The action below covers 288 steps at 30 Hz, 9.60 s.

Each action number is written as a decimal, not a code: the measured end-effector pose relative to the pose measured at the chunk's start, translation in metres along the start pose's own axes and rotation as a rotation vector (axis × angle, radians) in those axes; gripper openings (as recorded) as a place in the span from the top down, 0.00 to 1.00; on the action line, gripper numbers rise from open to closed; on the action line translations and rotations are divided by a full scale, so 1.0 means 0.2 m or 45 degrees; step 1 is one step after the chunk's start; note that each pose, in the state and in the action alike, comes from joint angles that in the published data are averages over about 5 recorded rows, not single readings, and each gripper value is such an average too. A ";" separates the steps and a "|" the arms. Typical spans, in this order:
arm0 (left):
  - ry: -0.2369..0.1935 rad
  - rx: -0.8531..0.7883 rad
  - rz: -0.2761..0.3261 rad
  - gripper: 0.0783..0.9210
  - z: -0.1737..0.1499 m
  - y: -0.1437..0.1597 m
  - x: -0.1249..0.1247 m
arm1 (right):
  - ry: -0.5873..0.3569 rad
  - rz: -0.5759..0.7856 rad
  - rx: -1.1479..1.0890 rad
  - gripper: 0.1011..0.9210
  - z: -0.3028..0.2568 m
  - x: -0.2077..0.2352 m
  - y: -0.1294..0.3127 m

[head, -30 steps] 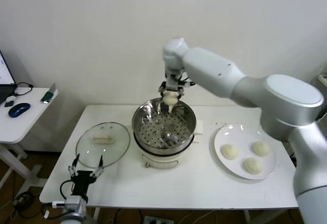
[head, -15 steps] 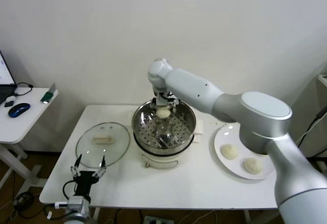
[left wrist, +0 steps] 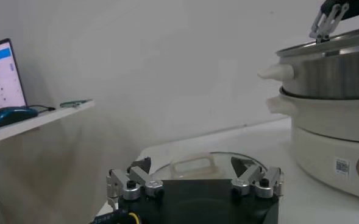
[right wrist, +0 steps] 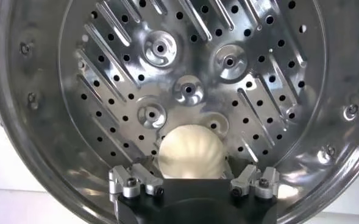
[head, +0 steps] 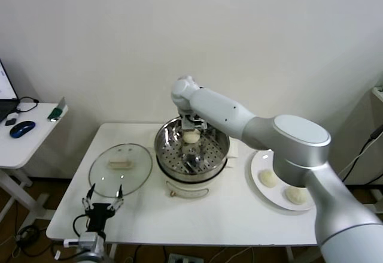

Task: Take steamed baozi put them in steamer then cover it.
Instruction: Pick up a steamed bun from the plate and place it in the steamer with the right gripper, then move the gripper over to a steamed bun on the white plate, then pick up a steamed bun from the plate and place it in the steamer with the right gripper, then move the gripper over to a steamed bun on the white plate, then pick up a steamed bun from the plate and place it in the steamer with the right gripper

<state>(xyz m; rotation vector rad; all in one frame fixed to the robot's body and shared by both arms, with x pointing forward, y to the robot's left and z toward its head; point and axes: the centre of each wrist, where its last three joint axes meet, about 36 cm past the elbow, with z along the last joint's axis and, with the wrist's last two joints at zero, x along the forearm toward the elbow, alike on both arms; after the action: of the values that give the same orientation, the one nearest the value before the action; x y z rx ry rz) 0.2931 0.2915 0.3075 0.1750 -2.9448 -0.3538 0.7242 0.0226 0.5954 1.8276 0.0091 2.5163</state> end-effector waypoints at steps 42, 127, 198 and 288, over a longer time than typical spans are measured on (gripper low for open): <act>-0.017 -0.016 0.006 0.12 -0.07 0.01 0.08 | -0.328 -0.050 -1.844 0.12 -0.28 -0.17 1.86; -0.018 -0.016 0.057 0.12 -0.09 -0.07 0.19 | -0.525 0.324 -1.899 0.29 0.22 0.47 0.73; -0.012 -0.052 0.072 0.12 -0.06 -0.04 0.21 | -0.428 0.045 -1.915 0.12 -0.20 0.30 1.50; 0.059 -0.076 0.073 0.12 -0.01 -0.09 0.31 | -0.146 0.036 -0.619 0.28 0.03 0.57 1.24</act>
<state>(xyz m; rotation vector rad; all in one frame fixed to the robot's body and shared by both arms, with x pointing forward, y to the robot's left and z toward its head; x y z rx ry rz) 0.2346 0.2646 0.3141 0.0895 -2.8825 -0.4228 0.6883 -0.2220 0.7116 1.7613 -0.5789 2.1643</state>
